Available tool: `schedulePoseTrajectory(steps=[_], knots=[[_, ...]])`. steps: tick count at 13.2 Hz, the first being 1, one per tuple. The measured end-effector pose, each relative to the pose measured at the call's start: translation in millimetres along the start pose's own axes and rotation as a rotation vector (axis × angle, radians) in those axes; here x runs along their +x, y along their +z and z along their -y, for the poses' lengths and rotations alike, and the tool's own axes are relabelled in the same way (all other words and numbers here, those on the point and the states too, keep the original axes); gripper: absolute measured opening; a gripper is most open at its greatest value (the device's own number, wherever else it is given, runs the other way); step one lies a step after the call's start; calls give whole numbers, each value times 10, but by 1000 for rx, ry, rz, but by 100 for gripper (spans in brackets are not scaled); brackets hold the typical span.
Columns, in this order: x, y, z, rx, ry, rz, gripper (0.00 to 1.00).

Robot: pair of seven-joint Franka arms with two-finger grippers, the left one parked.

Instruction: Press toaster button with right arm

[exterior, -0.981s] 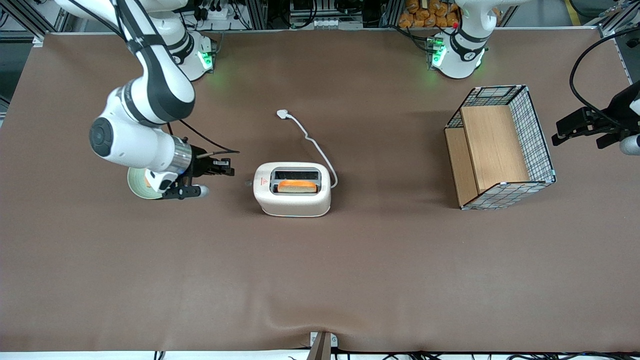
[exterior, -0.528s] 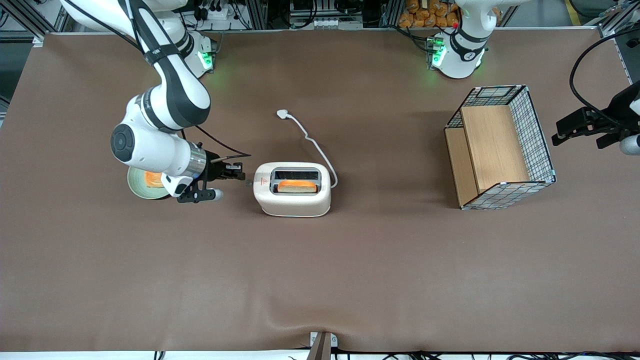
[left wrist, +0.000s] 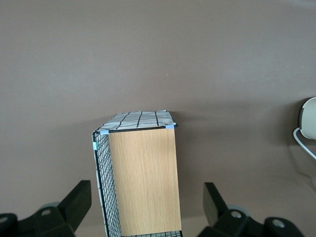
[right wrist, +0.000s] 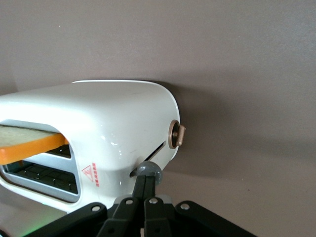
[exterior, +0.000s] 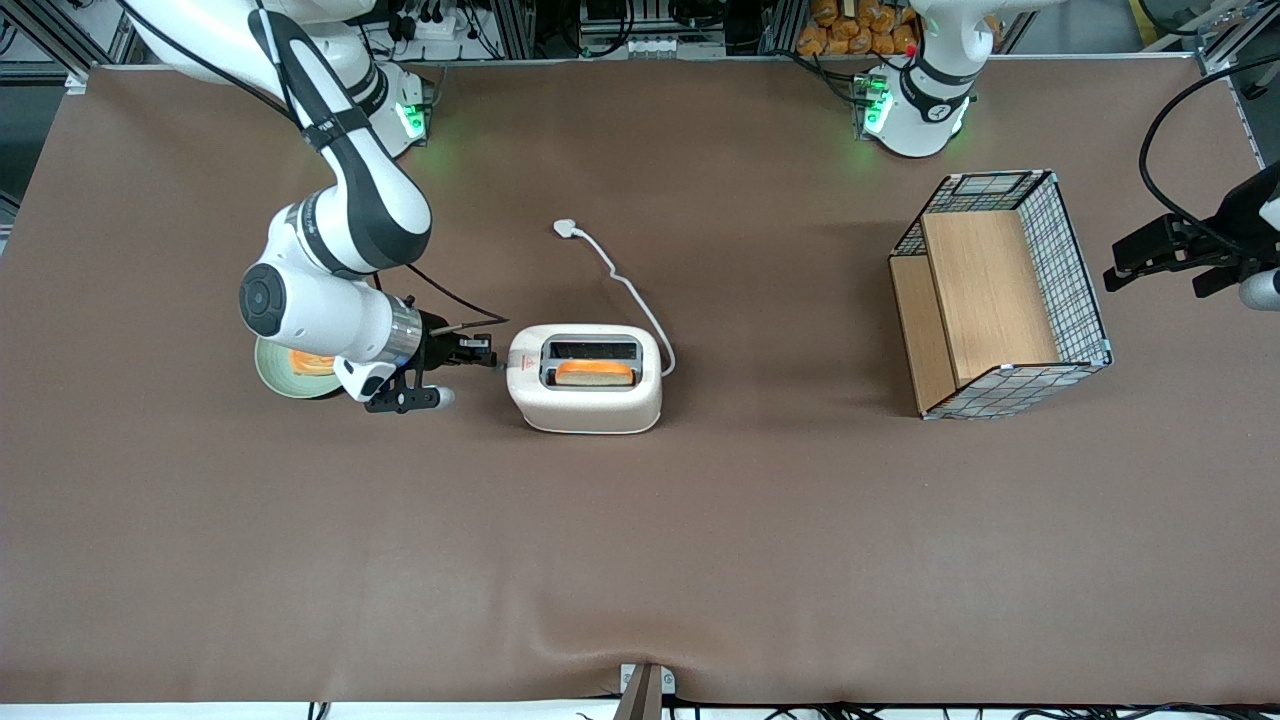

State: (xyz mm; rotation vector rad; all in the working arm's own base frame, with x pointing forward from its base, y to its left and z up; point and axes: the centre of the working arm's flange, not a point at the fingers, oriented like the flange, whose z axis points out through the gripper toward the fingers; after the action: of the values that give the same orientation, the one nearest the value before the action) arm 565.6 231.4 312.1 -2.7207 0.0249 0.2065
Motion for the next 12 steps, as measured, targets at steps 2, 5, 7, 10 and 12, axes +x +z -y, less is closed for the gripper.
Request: schedulePoseTrajectory(steps=[2, 5, 7, 10, 12], knots=[[33, 115, -46, -1, 8, 0, 1], [76, 279, -120, -2, 10, 3, 1], [104, 374, -168, -3, 5, 1, 1], [130, 486, -221, -4, 9, 2, 1], [146, 560, -257, -5, 5, 3, 1]])
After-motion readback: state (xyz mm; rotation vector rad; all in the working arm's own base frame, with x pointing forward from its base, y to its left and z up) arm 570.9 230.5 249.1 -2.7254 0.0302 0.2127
